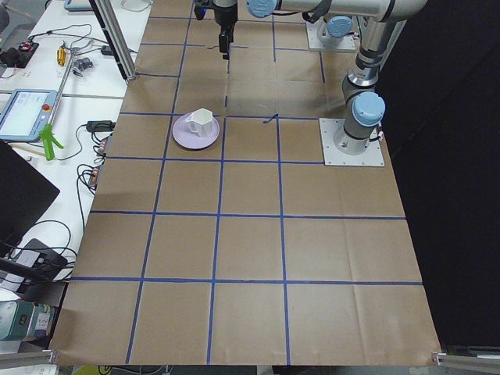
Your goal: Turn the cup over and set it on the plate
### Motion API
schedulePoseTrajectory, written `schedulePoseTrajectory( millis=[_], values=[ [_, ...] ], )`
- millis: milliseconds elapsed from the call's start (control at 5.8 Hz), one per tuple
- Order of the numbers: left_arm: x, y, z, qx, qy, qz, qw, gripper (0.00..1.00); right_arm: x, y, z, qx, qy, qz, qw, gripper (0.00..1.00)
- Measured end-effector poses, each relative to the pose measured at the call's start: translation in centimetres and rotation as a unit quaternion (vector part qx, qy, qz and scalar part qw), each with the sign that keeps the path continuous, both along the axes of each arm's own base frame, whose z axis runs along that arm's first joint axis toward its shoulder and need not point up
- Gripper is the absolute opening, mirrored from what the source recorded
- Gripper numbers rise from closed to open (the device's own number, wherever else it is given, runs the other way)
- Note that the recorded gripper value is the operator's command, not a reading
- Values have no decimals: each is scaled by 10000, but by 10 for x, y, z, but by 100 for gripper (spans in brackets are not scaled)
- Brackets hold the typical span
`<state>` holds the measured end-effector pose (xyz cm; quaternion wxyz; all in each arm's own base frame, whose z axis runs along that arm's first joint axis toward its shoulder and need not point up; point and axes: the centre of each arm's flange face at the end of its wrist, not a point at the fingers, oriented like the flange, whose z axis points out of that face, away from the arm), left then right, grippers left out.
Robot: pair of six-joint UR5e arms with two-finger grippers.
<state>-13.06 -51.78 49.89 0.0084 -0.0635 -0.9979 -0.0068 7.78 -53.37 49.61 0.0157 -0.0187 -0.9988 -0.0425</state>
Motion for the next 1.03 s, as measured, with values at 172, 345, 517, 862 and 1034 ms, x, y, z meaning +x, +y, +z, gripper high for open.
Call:
schedulePoseTrajectory(
  millis=[172,345,517,862,1034],
  values=[
    [0,5,5,-67,1,64,10000,99,0,0,0,0,0,0,10000,100],
    [2,6,9,-149,-4,194,9997,99,0,0,0,0,0,0,10000,100],
    [4,5,12,-258,-70,362,9990,99,0,0,0,0,0,0,10000,100],
    [10,-1,13,-412,-193,598,9972,99,0,0,0,0,0,0,10000,100],
    [10,-2,13,-424,-202,617,9970,99,0,0,0,0,0,0,10000,100]
  ],
)
